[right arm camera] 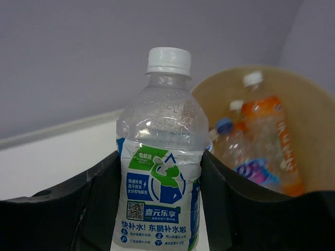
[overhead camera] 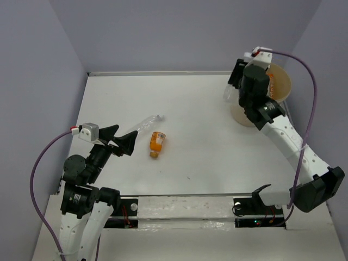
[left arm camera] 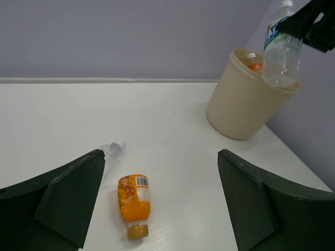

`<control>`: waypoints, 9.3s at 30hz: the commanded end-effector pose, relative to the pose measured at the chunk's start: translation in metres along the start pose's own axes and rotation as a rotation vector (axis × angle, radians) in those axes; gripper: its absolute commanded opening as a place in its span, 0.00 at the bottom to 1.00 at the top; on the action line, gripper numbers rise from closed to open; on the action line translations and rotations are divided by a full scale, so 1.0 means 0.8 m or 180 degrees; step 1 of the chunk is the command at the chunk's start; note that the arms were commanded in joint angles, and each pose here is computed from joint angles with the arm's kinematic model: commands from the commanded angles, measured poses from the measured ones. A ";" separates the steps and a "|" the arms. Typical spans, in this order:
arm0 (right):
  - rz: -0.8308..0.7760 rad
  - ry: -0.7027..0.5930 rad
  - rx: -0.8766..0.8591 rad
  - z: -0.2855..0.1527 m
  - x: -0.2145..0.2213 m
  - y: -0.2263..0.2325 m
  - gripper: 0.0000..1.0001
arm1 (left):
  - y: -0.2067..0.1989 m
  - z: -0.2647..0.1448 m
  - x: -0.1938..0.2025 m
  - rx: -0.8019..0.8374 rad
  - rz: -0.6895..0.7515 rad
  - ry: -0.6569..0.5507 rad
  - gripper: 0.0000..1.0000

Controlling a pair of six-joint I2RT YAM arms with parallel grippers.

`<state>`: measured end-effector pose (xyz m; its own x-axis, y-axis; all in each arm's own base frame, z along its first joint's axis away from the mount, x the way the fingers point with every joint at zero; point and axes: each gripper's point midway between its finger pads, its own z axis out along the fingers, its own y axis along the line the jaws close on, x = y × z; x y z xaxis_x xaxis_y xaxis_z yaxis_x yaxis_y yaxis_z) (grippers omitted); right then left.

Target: Put the plastic bottles in the bin

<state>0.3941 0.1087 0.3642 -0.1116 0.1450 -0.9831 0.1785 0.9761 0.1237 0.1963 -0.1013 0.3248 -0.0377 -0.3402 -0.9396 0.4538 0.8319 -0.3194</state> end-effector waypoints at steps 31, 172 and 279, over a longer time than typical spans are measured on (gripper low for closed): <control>0.0454 -0.0506 -0.0157 0.060 -0.061 -0.070 0.95 | -0.005 0.003 -0.005 0.0063 0.0007 -0.0063 0.99; 0.0970 0.1794 -0.0764 0.016 0.435 0.373 0.67 | -0.001 0.004 -0.002 0.0008 -0.0005 -0.0042 0.99; 0.1232 -0.1008 -0.3174 -0.329 -0.118 -0.012 1.00 | -0.059 -0.034 -0.117 0.0371 -0.0127 -0.0772 0.99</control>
<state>0.2114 0.1018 0.4841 0.1251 0.5935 -0.7951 -0.5810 0.6934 0.4262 0.1798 -0.1016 0.3537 0.0079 -0.4086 -0.9127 0.4796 0.8024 -0.3551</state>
